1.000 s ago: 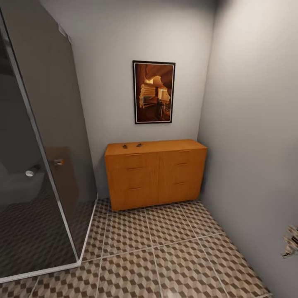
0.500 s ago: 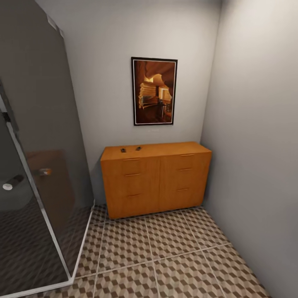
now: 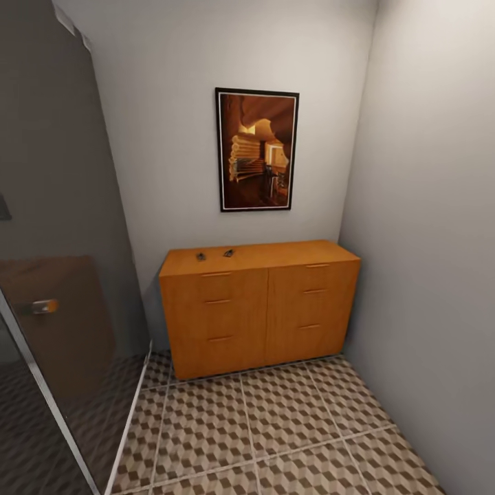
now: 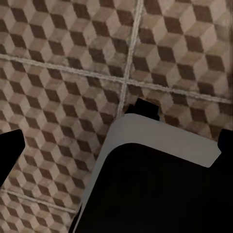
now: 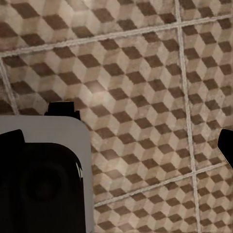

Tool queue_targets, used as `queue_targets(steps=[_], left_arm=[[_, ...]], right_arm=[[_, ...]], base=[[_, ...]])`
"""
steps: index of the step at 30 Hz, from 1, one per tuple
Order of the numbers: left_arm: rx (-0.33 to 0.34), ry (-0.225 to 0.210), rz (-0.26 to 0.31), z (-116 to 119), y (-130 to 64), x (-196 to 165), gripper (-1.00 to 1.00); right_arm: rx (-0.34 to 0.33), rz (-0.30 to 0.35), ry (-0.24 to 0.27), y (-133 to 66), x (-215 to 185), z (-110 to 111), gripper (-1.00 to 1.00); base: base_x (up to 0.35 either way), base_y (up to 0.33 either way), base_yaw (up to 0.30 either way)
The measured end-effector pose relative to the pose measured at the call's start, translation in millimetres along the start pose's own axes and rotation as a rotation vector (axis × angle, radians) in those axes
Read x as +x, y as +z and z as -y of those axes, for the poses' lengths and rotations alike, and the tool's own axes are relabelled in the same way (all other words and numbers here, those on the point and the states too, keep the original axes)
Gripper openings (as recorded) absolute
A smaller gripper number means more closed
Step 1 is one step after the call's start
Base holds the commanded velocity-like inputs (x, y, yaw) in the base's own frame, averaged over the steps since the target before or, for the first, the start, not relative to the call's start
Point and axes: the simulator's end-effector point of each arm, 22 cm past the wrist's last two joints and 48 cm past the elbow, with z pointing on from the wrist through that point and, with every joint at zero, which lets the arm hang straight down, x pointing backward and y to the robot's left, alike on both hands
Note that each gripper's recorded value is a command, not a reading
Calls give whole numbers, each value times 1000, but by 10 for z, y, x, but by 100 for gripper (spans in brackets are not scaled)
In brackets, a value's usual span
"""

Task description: Take the four mousetraps from the cabinet in the bathroom and place them on the bathroom floor. Make sure all four end up on the same floor surface, and ensure that at least two of them are either under or directly next to the same bathroom sink.

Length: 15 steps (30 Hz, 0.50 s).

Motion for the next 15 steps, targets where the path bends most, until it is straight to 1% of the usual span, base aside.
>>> queue_targets(steps=[15], left_arm=[[0,-1,2,-1,0,-5,100]], right_arm=[[0,1,0,0,-4,-4,100]], base=[[324,0,0]])
